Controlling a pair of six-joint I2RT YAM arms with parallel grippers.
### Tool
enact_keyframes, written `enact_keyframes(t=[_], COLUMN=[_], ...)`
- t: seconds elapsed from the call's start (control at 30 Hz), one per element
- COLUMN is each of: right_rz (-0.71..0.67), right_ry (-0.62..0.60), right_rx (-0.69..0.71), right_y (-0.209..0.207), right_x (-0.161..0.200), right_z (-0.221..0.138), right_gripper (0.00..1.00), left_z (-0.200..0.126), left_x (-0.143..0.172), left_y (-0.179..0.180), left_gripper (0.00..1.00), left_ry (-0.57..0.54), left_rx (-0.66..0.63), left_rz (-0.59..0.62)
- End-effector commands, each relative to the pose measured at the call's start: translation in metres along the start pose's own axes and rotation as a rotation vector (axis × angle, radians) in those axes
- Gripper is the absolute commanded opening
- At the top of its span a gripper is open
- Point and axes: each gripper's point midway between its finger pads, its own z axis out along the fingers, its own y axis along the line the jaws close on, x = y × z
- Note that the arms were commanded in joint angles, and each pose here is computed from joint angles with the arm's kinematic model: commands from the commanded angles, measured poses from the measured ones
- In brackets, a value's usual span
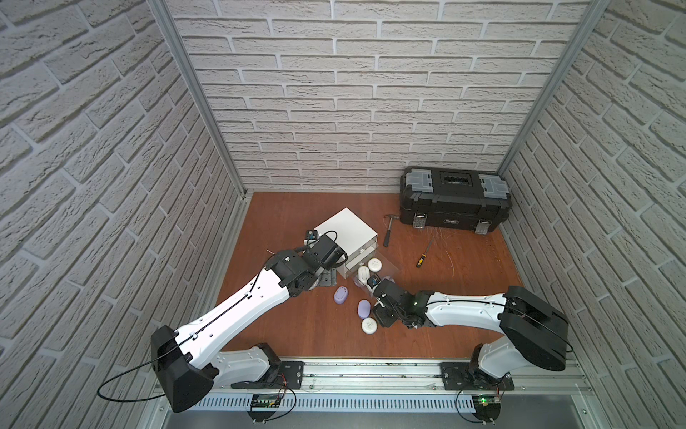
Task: Put the bluetooth earphones in the drawer according to color
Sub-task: Pick up the Bluetooth earphone from the center of the board.
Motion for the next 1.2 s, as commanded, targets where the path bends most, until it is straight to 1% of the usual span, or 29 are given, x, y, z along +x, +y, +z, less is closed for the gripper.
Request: enact_keyframes(t=[0.0,0.23,0.33,0.43,0.53,0.63,0.73,0.87,1.0,1.07,1.17], right_rz=[-0.012,-0.010,-0.008,-0.001,0.001,-0.001,-0.015,-0.021,0.014,0.034,0.051], right_ry=[-0.018,-0.002,0.007,0.005,0.006,0.001,-0.002,-0.038,-0.148,-0.194,-0.235], right_rx=[0.004,0.003,0.002,-0.001,-0.005,-0.014,-0.038,-0.058,-0.045,-0.043,-0.033], right_y=[0.004,0.004,0.004,0.003,0.002,0.000,-0.001,-0.007,-0.017,-0.021,-0.027], right_x=[-0.009,-0.006,-0.003,-0.003,-0.002,-0.004,-0.004,-0.011,-0.037,-0.053,-0.077], right_z=[0.001,0.003,0.003,0.000,-0.010,-0.028,-0.055,-0.099,-0.140,-0.153,-0.161], right_gripper=[0.66,0.61,0.56,0.52,0.51,0.48,0.48,0.47,0.46,0.46,0.46], left_z=[0.002,0.002,0.002,0.002,0.002,0.002,0.002,0.003,0.006,0.007,0.007], left_x=[0.002,0.003,0.003,0.003,0.002,0.003,0.003,0.003,0.003,0.003,0.004], left_y=[0.003,0.005,0.004,0.004,0.004,0.004,0.004,0.003,0.000,-0.002,-0.001], left_gripper=[0.83,0.84,0.83,0.83,0.83,0.83,0.83,0.83,0.83,0.83,0.83], left_ry=[0.000,0.002,0.001,0.001,0.000,0.002,0.002,0.001,0.005,0.006,0.009], left_rx=[0.000,-0.003,-0.002,-0.001,-0.001,-0.002,0.000,0.004,0.009,0.014,0.014], left_rz=[0.004,0.001,0.002,0.000,0.002,0.001,0.001,0.001,0.000,-0.003,-0.007])
